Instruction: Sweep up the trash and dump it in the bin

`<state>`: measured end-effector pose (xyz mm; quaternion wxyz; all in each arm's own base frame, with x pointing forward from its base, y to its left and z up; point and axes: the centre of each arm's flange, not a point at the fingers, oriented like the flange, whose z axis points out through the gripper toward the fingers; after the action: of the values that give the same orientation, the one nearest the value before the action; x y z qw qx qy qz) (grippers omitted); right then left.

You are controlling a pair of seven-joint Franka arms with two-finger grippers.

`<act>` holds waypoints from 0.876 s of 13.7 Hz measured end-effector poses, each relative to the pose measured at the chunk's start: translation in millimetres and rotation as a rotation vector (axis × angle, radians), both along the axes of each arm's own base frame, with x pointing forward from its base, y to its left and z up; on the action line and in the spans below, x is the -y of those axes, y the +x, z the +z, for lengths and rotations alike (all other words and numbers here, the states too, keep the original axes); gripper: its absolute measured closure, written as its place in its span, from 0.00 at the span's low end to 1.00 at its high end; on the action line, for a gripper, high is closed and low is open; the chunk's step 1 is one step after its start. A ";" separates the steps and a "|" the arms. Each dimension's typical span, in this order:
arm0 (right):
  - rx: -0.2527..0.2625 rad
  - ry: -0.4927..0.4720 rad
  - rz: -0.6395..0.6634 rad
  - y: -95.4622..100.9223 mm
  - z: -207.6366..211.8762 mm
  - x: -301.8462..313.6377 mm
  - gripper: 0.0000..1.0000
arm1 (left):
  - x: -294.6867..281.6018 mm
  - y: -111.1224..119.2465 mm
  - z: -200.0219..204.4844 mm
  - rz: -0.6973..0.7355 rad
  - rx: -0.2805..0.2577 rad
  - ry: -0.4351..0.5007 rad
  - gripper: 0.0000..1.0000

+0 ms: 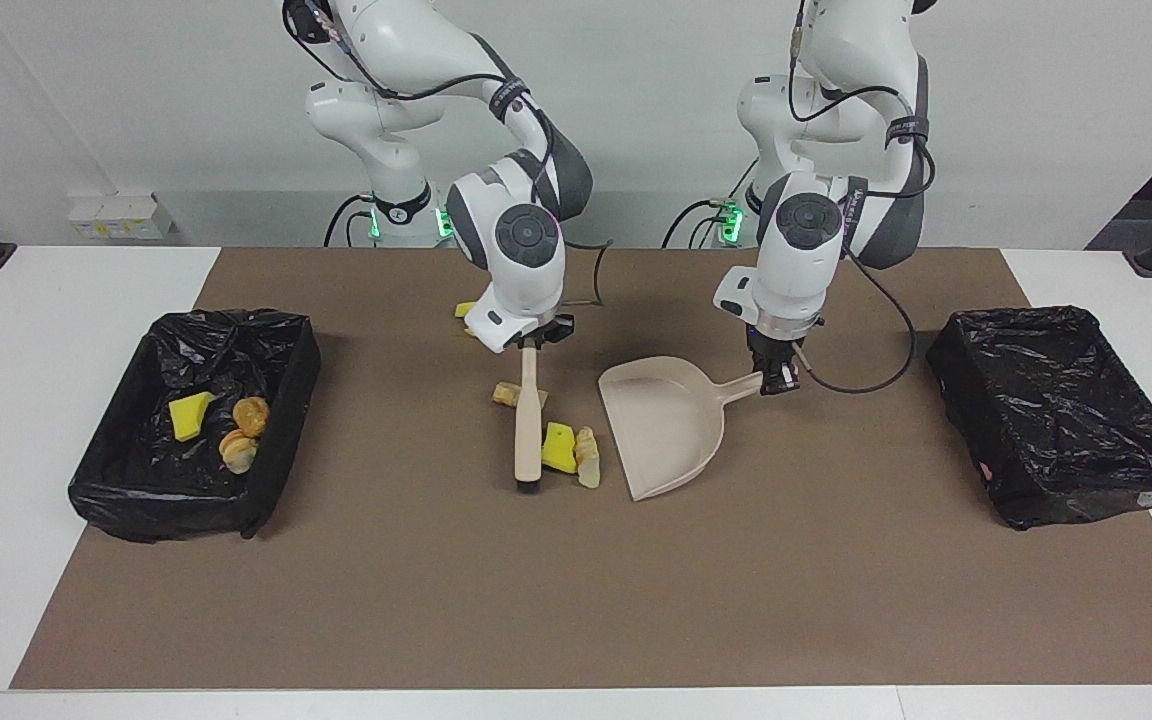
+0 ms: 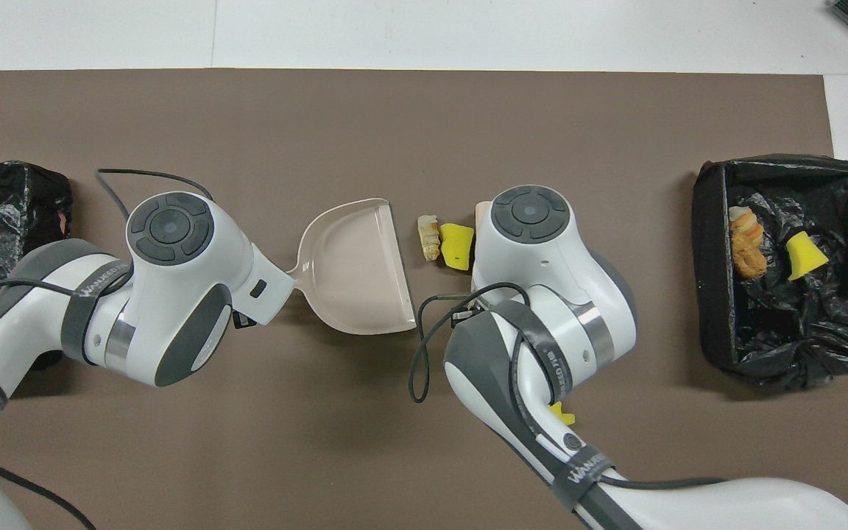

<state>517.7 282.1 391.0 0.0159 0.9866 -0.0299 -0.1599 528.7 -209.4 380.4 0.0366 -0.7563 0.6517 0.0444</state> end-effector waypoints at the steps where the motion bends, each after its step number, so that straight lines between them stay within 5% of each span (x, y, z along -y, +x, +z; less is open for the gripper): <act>1: -0.016 0.015 -0.030 -2.2 17.9 10.8 0.74 | 0.1 0.0 0.0 0.001 0.000 0.000 0.67; 4: -0.064 -0.032 -0.122 -31.8 51.3 25.5 0.74 | 0.4 -0.1 0.1 0.019 0.003 0.000 0.67; 9: -0.125 -0.240 -0.353 -99.8 31.3 21.1 0.74 | 0.6 -0.1 0.3 0.031 0.005 -0.001 0.67; 12: -0.163 -0.285 -0.462 -147.2 22.3 14.5 0.74 | 0.6 -0.1 0.3 0.035 0.005 -0.001 0.67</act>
<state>370.5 267.6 413.3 0.1199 0.9253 -0.2746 -0.2323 528.5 -210.0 380.7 0.0370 -0.7677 0.6384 0.0428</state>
